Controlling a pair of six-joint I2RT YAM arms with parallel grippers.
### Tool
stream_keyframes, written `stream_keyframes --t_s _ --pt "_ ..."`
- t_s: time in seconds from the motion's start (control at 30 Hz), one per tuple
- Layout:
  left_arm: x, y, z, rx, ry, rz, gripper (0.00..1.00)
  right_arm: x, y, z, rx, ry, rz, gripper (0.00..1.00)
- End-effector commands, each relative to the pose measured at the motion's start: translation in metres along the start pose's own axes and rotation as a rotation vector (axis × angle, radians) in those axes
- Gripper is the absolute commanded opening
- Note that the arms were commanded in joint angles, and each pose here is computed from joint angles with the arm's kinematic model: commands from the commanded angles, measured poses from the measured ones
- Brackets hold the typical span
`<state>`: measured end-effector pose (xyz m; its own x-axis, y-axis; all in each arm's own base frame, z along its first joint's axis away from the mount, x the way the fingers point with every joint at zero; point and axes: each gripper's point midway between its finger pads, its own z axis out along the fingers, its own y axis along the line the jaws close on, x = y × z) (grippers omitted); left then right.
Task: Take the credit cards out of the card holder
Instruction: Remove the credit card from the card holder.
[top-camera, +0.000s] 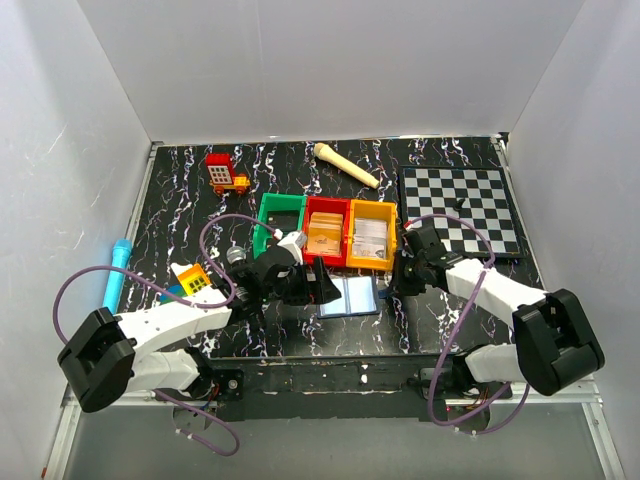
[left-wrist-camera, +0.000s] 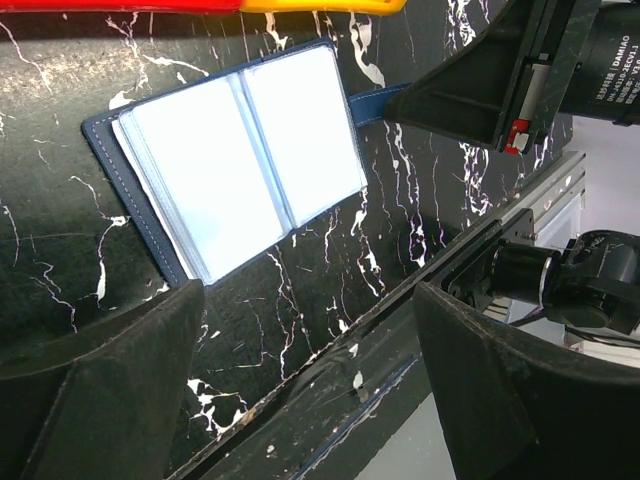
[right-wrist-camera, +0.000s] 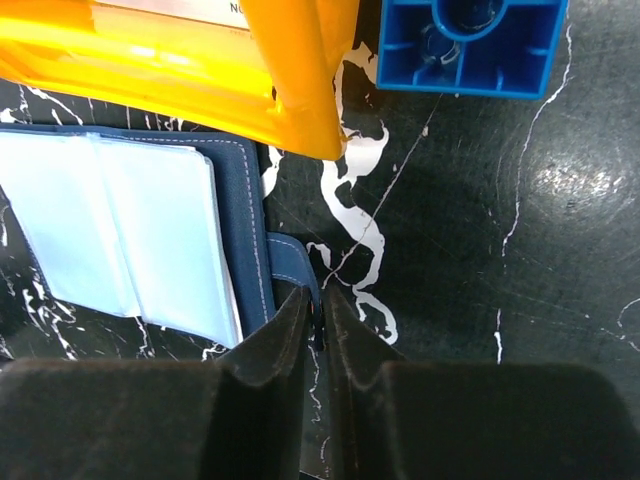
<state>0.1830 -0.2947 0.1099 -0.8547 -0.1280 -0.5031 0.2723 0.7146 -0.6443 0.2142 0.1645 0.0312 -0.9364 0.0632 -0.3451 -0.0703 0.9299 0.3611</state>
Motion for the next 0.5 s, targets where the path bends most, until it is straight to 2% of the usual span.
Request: stream_keyframes --t_s 0.0,0.07,0.47 --pt "0.002 -0.003 0.0 0.026 0.003 0.012 0.84 -0.008 0.006 -0.005 -0.032 -0.038 -0.022 0.13" --pt "0.004 -0.001 0.002 0.015 0.006 0.005 0.84 -0.007 0.008 -0.01 -0.044 -0.042 -0.027 0.02" --pt "0.019 0.012 0.026 -0.04 0.092 -0.035 0.83 0.035 0.029 -0.035 -0.164 -0.019 -0.048 0.01"
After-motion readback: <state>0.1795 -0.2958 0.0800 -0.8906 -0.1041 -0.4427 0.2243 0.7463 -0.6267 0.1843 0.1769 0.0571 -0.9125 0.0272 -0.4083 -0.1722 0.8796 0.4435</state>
